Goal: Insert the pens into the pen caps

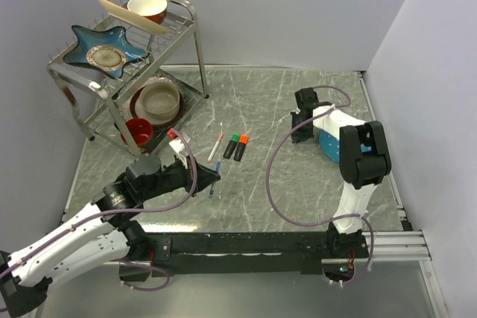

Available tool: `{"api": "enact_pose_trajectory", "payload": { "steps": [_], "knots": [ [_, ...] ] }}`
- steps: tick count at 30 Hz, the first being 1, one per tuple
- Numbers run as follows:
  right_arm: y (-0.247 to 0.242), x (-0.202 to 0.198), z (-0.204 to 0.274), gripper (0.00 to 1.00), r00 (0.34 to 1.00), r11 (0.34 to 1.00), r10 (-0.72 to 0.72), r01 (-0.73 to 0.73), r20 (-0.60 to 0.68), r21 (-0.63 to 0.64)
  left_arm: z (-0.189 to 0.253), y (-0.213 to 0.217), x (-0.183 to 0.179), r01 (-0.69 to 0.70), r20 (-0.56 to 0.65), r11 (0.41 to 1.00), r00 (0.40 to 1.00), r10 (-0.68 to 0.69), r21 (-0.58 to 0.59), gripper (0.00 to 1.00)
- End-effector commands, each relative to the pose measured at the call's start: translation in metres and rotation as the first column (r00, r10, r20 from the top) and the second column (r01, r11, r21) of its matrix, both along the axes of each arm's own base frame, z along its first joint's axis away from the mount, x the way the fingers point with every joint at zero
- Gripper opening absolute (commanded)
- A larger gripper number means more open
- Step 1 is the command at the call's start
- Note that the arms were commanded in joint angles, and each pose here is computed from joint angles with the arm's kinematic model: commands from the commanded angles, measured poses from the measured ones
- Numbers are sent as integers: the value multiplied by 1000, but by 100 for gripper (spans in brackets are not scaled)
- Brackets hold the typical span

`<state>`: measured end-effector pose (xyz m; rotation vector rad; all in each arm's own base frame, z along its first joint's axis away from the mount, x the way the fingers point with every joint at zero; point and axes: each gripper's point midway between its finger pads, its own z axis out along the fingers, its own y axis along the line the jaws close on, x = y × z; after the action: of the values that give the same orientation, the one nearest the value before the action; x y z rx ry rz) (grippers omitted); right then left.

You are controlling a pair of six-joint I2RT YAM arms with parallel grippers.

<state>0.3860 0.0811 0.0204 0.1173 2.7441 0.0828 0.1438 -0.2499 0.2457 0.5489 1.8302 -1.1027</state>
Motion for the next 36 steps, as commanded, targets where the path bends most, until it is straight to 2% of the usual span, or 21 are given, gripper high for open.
{"api": "enact_pose_trajectory", "payload": {
  "steps": [1,6,11,15,16,18,19,21,22,26,31,36],
  "knots": [
    [3,0,20,0,997,999,-22,20,67,26,13,-6,1,2,1,996,1000,-2,-85,1],
    [11,-13,35,0,994,997,-37,29,105,76,1,-15,2,3,-61,995,998,-9,-103,1],
    [27,-29,49,0,986,986,-43,16,162,163,-33,-30,4,23,-155,995,987,-39,-98,1],
    [53,-54,58,0,978,962,-17,-41,206,271,-52,-48,1,82,-226,989,968,-109,-122,1],
    [67,-56,75,0,964,948,-8,-78,267,307,-49,-53,2,95,-214,985,969,-124,-144,1],
    [82,-70,78,0,957,936,11,-112,290,334,-57,-60,0,121,-240,982,959,-154,-146,1],
    [97,-76,96,0,940,918,18,-150,340,366,-54,-63,2,121,-229,979,961,-157,-163,1],
    [109,-90,101,0,931,902,18,-173,366,397,-59,-66,3,118,-246,978,956,-158,-170,1],
    [125,-97,122,0,909,872,12,-213,416,441,-60,-67,4,119,-248,978,955,-160,-174,1],
    [157,-122,155,0,875,794,-20,-280,483,540,-58,-76,6,133,-248,967,951,-187,-218,1],
    [169,-139,186,0,851,720,-84,-308,519,622,-57,-79,7,124,-267,962,945,-189,-245,1],
    [165,-146,200,0,830,686,-117,-329,545,649,-44,-83,9,128,-253,950,946,-203,-284,1]
  ]
}}
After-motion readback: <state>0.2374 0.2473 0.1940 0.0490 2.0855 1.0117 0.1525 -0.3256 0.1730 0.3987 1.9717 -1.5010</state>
